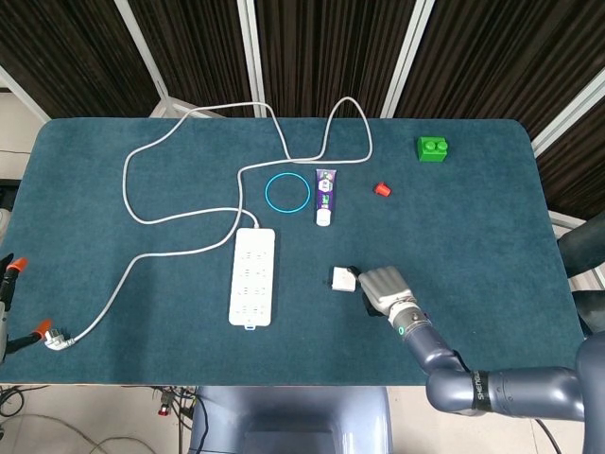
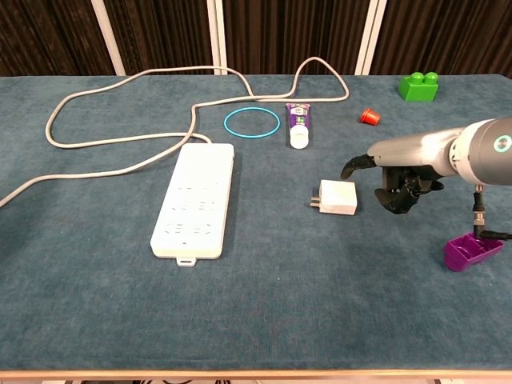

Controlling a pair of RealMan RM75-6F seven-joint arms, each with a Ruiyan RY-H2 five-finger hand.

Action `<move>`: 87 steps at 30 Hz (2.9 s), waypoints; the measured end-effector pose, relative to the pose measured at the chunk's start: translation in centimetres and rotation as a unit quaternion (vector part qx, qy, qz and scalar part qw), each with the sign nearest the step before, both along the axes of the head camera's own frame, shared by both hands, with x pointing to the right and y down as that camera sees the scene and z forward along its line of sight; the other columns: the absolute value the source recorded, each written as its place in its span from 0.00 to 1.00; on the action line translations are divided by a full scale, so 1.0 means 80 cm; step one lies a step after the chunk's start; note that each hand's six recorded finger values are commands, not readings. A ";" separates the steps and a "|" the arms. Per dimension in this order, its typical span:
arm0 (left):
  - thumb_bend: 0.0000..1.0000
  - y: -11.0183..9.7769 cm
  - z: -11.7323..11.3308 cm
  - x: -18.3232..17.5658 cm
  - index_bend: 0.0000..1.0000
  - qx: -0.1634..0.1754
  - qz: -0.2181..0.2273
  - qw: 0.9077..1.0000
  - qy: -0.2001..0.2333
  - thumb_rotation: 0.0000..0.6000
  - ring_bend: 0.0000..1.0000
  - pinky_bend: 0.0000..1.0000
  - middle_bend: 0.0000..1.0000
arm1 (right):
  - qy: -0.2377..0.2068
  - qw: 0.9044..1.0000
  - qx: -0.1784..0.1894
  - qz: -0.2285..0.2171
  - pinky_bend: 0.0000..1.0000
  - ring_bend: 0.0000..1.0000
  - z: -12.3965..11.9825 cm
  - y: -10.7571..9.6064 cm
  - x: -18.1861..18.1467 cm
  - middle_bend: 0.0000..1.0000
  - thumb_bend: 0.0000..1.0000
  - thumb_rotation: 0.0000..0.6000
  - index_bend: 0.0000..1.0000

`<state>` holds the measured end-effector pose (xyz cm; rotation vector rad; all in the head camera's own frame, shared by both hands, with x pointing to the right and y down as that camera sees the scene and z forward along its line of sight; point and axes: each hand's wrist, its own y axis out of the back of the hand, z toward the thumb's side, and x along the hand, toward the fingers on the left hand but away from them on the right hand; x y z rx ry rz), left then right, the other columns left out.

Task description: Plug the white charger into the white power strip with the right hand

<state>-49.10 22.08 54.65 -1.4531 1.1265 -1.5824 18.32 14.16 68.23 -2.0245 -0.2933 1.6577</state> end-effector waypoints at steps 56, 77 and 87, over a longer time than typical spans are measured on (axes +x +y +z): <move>0.15 0.000 -0.001 0.002 0.10 0.008 0.000 1.000 -0.001 1.00 0.00 0.00 0.00 | 0.008 1.000 -0.007 -0.006 0.85 0.87 0.014 0.000 -0.006 0.85 0.80 1.00 0.14; 0.15 0.000 -0.001 0.003 0.10 0.010 0.003 1.000 -0.003 1.00 0.00 0.00 0.00 | 0.031 0.999 -0.006 0.009 0.85 0.87 0.037 -0.025 -0.014 0.85 0.80 1.00 0.15; 0.15 -0.001 0.000 0.003 0.10 0.009 0.003 1.000 -0.005 1.00 0.00 0.00 0.00 | 0.038 0.999 0.007 0.019 0.85 0.87 0.045 -0.044 -0.023 0.85 0.80 1.00 0.17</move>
